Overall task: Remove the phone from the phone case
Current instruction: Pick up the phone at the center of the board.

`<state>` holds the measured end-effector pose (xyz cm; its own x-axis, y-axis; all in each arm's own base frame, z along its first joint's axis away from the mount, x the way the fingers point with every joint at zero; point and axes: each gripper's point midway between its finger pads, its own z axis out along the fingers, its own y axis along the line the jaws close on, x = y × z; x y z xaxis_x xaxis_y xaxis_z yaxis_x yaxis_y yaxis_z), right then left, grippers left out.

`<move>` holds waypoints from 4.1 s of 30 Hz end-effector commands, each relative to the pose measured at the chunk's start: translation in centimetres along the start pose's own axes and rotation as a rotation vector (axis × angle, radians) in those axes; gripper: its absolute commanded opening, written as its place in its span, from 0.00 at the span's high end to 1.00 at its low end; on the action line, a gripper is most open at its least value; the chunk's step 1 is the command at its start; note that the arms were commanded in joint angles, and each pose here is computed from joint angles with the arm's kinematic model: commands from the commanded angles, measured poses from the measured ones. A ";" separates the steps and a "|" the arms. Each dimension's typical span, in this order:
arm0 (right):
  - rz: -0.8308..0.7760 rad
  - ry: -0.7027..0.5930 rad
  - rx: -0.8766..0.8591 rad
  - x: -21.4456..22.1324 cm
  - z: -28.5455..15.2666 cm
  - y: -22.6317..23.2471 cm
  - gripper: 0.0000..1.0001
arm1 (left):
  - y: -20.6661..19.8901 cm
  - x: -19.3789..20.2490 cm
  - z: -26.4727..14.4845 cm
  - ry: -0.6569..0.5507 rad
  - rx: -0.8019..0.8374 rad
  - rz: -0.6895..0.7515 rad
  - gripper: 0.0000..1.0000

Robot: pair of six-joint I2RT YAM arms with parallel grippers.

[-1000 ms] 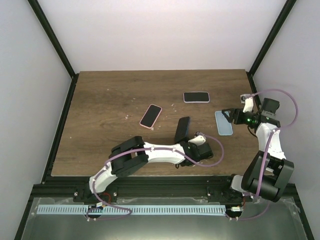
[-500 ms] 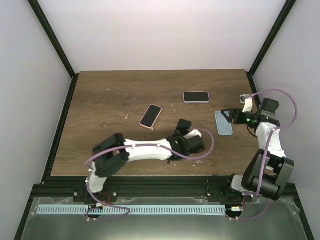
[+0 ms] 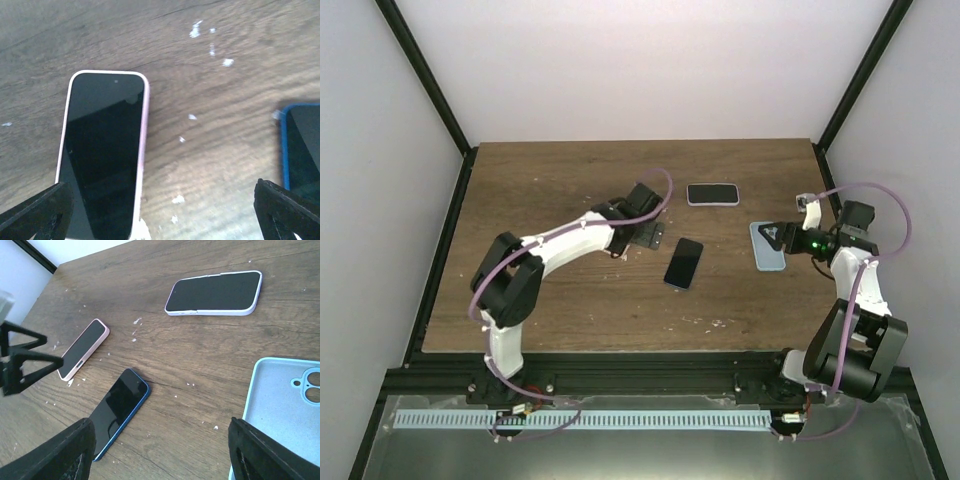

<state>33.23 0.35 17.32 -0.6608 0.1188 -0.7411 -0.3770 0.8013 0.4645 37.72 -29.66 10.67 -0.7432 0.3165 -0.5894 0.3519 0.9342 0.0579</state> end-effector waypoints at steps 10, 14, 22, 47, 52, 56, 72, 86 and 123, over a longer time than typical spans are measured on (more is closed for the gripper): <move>0.000 0.020 -0.038 0.5 0.4 0.3 0.27 | 4.5 0.5 6.4 0.219 0.141 -0.138 0.00; 0.010 0.028 -0.047 0.7 0.5 0.3 0.27 | 6.1 1.3 7.5 0.255 0.146 -0.171 0.00; 0.022 0.037 -0.053 0.9 0.7 0.1 0.27 | 6.4 2.2 8.6 0.302 0.168 -0.136 0.00; 0.043 0.054 -0.070 1.3 1.0 0.0 0.27 | 3.8 4.5 11.0 0.398 -0.023 -0.061 0.05; 0.047 0.056 -0.073 1.4 1.1 -0.1 0.27 | 3.9 4.6 11.5 0.408 -0.034 -0.059 0.12; 0.051 0.058 -0.074 1.5 1.1 -0.1 0.27 | 3.8 4.3 11.5 0.414 -0.031 -0.058 0.21; -0.040 0.025 -0.096 0.4 0.6 1.7 0.30 | -0.9 1.8 -3.2 0.054 0.307 -0.168 0.56; -0.388 0.156 -0.379 1.2 6.2 20.8 0.33 | 1.2 -2.8 -14.4 -0.479 0.407 -0.578 0.65; -0.489 0.149 -0.511 3.5 5.2 28.7 0.99 | 3.0 -2.4 -23.1 -0.739 0.565 -0.411 0.00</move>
<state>25.71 27.15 21.64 -0.5520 -0.3040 -0.7765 -0.7949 0.4731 0.3799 29.31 -24.65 30.25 -0.3908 -0.4255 -0.8162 0.3455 0.7541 -0.5586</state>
